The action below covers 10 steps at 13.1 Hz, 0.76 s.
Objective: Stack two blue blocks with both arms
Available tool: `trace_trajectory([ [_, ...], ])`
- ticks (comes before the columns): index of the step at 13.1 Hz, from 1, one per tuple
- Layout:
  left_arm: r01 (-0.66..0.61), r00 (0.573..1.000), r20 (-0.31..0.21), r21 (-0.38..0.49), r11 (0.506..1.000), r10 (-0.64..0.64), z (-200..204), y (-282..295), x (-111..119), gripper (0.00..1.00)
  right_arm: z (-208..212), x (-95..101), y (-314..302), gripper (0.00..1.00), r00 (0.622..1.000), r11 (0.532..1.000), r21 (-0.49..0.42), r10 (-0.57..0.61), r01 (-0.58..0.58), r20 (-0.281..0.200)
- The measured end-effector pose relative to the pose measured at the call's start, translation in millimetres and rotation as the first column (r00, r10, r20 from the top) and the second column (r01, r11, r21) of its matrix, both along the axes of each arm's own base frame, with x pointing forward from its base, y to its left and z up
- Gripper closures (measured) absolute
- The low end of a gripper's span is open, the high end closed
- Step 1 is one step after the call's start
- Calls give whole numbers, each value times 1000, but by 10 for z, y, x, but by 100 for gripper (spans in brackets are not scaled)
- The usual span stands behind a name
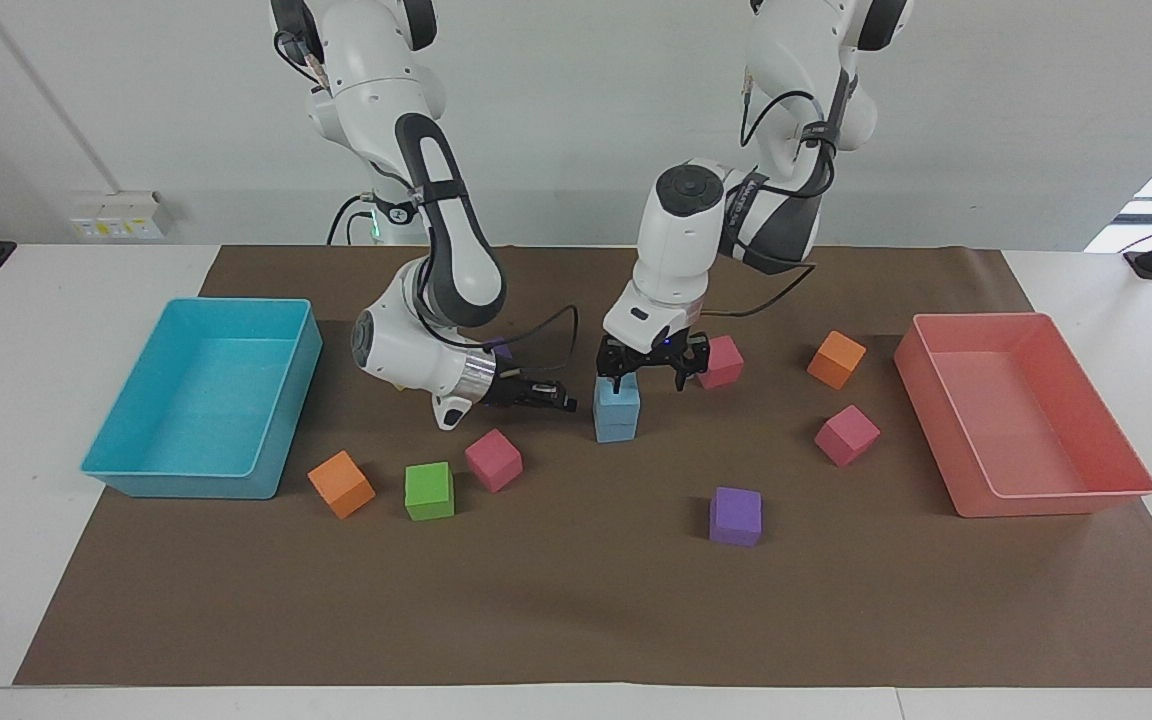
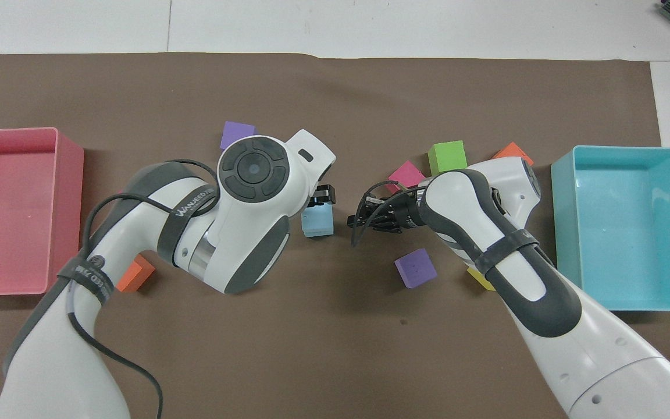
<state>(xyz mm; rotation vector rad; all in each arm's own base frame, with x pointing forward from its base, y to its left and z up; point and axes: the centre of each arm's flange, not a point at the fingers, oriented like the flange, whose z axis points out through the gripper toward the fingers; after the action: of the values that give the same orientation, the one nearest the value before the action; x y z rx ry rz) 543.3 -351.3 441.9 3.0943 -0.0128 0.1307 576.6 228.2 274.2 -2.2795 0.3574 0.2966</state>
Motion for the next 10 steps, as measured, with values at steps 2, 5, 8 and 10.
trace_trajectory([
  [2, 10, 1000, 8, 4, 1000, -10, 154, 286, 69, 0, 54, 18, -2, 99, 1000, 1000, 3, 3, -3, 17],
  [5, 42, 999, 19, 15, 999, -43, 341, 800, 122, 0, 262, 54, -27, 99, 999, 1000, 6, 2, -3, 54],
  [8, 75, 997, 9, 33, 997, -76, 460, 1263, 156, 0, 518, 71, -109, 99, 992, 994, -100, 65, -54, 104],
  [10, 102, 994, 22, 38, 994, -103, 551, 1561, 232, 0, 728, 77, -166, 99, 987, 976, -203, 107, -80, 124],
])
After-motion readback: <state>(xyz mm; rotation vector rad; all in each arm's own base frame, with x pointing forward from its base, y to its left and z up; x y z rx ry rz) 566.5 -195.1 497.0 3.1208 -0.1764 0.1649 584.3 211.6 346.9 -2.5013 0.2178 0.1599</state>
